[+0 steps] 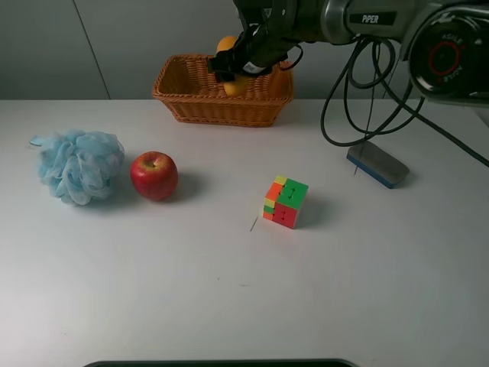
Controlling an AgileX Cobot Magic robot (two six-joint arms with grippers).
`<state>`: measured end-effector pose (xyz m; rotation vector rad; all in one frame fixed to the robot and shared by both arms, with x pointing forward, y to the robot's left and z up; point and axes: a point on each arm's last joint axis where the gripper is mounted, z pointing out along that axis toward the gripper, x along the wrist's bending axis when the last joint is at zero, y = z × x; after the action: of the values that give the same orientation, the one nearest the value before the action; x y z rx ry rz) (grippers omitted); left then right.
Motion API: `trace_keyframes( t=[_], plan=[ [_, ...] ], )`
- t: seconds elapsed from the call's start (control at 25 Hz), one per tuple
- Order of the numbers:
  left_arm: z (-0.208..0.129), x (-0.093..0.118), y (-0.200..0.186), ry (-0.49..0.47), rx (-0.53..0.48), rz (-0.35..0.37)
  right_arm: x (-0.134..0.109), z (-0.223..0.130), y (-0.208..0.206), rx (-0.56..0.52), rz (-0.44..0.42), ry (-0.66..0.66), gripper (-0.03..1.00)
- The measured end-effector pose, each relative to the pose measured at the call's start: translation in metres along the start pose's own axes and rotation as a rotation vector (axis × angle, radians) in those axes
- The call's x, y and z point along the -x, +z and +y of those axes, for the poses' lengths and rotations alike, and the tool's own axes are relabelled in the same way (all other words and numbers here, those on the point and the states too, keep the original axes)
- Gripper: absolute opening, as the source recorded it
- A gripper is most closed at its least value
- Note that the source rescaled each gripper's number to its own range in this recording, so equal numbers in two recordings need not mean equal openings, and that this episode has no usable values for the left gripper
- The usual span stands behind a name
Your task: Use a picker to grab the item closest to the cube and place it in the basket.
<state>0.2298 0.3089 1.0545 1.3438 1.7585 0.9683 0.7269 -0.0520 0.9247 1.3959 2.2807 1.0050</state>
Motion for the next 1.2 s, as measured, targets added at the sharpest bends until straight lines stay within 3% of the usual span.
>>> trace_keyframes(
  t=[0.28, 0.32, 0.36, 0.4, 0.44, 0.48, 0.92, 1.2],
  plan=[
    [0.000, 0.000, 0.000, 0.000, 0.000, 0.000, -0.001, 0.002, -0.001, -0.002, 0.003, -0.001, 0.03],
    [0.000, 0.000, 0.000, 0.000, 0.000, 0.000, -0.001, 0.002, -0.001, -0.002, 0.003, -0.001, 0.18],
    [0.000, 0.000, 0.000, 0.000, 0.000, 0.000, -0.001, 0.002, -0.001, -0.002, 0.003, -0.001, 0.62],
    [0.000, 0.000, 0.000, 0.000, 0.000, 0.000, -0.001, 0.003, -0.002, 0.001, 0.003, -0.004, 0.81],
    [0.000, 0.000, 0.000, 0.000, 0.000, 0.000, 0.000, 0.003, -0.002, 0.003, 0.002, -0.004, 0.92],
    [0.000, 0.000, 0.000, 0.000, 0.000, 0.000, 0.000, 0.003, -0.002, 0.003, 0.002, -0.004, 0.96],
    [0.000, 0.000, 0.000, 0.000, -0.001, 0.000, -0.001, 0.011, -0.016, 0.001, -0.012, -0.063, 1.00],
    [0.000, 0.000, 0.000, 0.000, -0.001, 0.000, -0.010, 0.051, -0.110, -0.042, -0.033, -0.165, 1.00]
  ],
)
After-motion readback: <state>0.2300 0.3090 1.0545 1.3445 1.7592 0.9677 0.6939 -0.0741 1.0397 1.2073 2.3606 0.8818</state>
